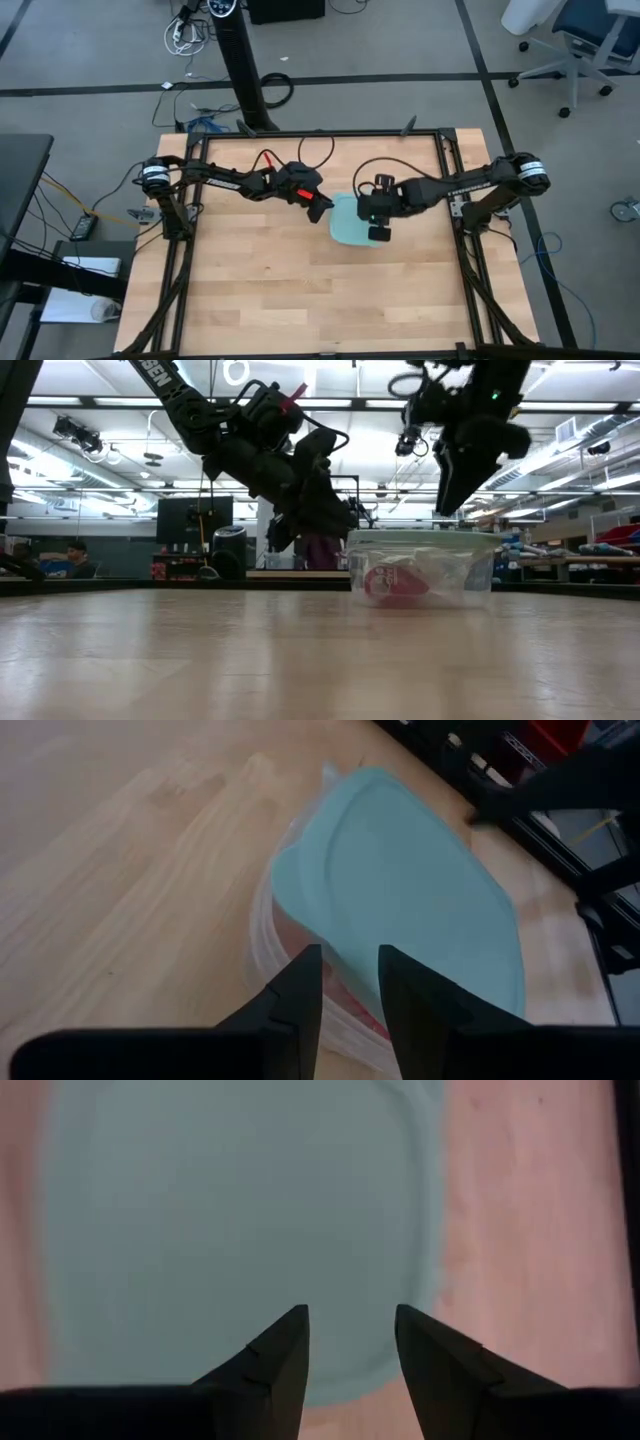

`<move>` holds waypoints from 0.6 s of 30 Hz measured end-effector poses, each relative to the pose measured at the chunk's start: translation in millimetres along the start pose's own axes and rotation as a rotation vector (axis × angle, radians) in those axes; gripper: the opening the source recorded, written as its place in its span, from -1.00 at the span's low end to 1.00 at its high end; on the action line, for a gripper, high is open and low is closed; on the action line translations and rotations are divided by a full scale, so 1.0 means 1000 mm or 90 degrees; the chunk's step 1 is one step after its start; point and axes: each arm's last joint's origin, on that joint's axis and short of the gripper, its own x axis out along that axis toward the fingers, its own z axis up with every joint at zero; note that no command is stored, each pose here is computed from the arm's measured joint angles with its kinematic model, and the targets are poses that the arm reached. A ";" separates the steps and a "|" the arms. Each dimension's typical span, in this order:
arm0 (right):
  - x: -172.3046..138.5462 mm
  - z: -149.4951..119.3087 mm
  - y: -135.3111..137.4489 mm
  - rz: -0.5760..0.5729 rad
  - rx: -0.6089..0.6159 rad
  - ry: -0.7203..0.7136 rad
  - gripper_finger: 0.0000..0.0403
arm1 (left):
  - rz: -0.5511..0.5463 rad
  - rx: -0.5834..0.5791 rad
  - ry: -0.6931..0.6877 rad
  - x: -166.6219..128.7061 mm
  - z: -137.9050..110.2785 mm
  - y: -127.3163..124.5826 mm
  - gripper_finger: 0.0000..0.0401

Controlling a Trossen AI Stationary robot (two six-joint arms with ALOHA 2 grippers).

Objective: Roll bandage
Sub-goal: Close the transparent tupperware

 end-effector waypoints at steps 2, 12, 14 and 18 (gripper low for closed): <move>0.002 -0.003 -0.007 -0.002 0.018 0.022 -0.26 | -0.001 -0.003 0.007 0.000 -0.001 0.000 -0.49; 0.006 -0.028 -0.005 0.001 0.120 0.095 -0.26 | -0.005 0.002 0.044 0.000 -0.006 0.000 -0.49; 0.006 -0.035 -0.006 -0.001 0.130 0.095 -0.26 | -0.004 0.004 0.052 0.000 -0.007 0.000 -0.49; 0.006 -0.044 -0.008 0.005 0.148 0.074 -0.26 | -0.001 0.006 0.057 0.000 -0.008 0.001 -0.49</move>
